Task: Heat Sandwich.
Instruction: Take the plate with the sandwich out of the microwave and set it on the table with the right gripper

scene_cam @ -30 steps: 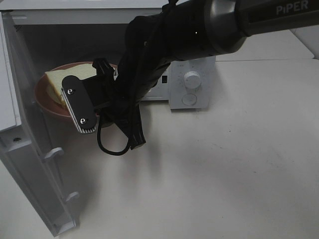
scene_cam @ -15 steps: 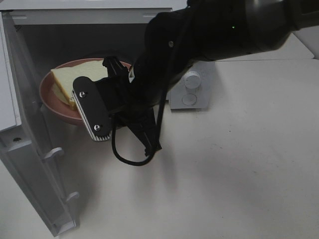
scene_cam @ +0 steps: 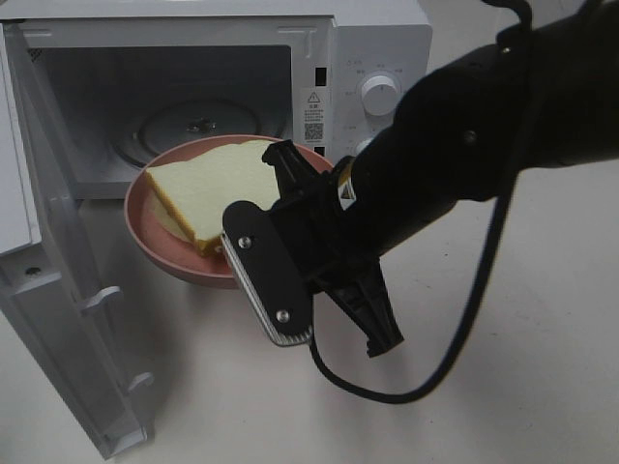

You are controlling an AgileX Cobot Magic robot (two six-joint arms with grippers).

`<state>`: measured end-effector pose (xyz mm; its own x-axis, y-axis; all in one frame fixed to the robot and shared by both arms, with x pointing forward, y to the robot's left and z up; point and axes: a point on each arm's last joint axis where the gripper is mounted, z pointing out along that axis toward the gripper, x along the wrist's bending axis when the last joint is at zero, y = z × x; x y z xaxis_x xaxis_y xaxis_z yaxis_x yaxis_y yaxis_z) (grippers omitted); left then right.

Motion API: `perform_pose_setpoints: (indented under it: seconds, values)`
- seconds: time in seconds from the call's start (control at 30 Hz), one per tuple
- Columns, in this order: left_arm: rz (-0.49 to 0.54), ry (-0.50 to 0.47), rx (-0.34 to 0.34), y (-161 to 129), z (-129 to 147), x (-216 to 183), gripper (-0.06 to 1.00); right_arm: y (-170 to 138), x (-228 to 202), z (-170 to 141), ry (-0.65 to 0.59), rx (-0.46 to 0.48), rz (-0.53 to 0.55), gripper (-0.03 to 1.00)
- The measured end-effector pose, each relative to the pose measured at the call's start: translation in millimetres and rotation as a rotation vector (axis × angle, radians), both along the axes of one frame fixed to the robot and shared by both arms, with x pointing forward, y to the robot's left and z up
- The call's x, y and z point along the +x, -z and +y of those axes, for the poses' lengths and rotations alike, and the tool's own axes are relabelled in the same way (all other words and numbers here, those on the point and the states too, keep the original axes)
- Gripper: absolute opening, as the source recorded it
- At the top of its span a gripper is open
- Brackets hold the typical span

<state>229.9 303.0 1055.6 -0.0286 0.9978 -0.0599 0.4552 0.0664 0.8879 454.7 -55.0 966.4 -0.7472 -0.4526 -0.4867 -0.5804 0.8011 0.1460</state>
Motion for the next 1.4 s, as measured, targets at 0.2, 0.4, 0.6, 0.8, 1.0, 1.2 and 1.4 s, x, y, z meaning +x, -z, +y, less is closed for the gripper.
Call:
perform_pose_setpoints:
  seconds: [0.2,0.4,0.6,0.8,1.0,1.2,1.4]
  values:
    - [0.0,0.0,0.0,0,0,0,0.76,-1,-16,-19,0.0,0.003,-0.014,0.08]
    - [0.0,0.0,0.0,0,0,0,0.76,-5,-34,-39,0.004,0.019,-0.028,0.08]
    - [0.0,0.0,0.0,0,0,0,0.76,-1,-49,-56,0.004,0.013,-0.023,0.08]
    - [0.0,0.0,0.0,0,0,0,0.76,1,-64,-73,0.004,0.014,-0.023,0.08]
    - [0.0,0.0,0.0,0,0,0,0.76,-5,-71,-80,0.006,0.034,-0.04,0.08]
    - [0.0,0.0,0.0,0,0,0,0.76,-6,-72,-81,0.032,0.037,-0.02,0.08]
    - [0.0,0.0,0.0,0,0,0,0.76,-5,-73,-82,0.081,0.041,0.013,0.08]
